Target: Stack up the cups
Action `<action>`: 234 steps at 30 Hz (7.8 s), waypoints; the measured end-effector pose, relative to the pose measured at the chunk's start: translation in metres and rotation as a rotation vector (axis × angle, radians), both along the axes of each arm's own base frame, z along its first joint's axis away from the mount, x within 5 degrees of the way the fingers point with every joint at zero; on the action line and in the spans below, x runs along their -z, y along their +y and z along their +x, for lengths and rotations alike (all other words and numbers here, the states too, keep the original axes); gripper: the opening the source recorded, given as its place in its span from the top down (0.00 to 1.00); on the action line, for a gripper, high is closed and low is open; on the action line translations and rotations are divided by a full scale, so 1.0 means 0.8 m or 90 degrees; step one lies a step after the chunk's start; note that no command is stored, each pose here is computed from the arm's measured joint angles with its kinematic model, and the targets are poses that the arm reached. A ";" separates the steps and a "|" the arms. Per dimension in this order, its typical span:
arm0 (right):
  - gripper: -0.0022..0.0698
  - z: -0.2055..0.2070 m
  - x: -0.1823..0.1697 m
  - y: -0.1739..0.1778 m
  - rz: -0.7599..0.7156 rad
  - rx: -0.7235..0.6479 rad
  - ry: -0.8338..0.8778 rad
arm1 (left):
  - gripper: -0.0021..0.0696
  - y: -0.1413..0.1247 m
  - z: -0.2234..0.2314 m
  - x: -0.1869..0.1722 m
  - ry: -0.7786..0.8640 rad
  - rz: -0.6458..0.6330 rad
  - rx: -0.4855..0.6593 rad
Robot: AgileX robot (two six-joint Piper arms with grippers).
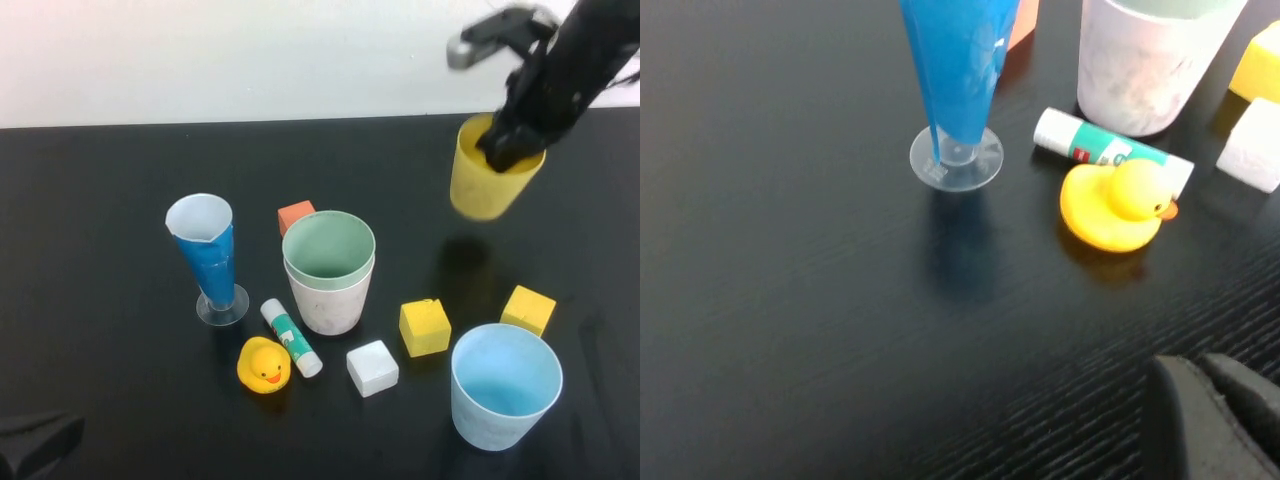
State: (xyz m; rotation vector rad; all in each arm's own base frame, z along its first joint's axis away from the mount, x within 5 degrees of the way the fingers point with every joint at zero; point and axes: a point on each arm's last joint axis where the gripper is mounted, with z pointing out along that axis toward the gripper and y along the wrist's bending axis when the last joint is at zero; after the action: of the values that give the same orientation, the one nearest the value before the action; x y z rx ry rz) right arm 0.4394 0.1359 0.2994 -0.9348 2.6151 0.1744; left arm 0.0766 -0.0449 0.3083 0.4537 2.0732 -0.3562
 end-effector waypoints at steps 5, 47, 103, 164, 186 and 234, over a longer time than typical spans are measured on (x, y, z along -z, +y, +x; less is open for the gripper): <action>0.90 -0.049 -0.101 -0.008 0.058 -0.009 -0.104 | 0.97 0.001 -0.001 0.002 0.012 0.009 -0.003; 0.44 -0.206 0.022 0.035 0.003 -0.185 0.102 | 0.97 0.007 -0.004 0.010 0.051 0.054 -0.009; 0.68 -0.150 -0.139 0.100 0.171 -0.272 -0.106 | 0.97 0.019 -0.014 0.013 0.044 0.084 -0.016; 0.97 -0.472 0.115 -0.165 0.152 0.227 -0.807 | 0.97 0.056 -0.055 0.043 -0.093 -0.014 -0.040; 0.97 -0.485 0.162 -0.180 0.039 0.352 -0.574 | 0.97 0.056 -0.055 0.043 -0.093 -0.014 -0.040; 0.97 -0.485 0.162 -0.181 0.024 0.347 -0.573 | 0.97 0.053 -0.019 0.157 -0.173 -0.029 -0.281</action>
State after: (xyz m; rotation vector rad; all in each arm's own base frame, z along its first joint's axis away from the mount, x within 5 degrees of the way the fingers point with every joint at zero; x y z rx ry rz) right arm 0.0514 -0.0090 0.1697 -0.1600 1.8928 -0.2773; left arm 0.0615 -0.0024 0.1825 0.0081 1.8312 -0.0726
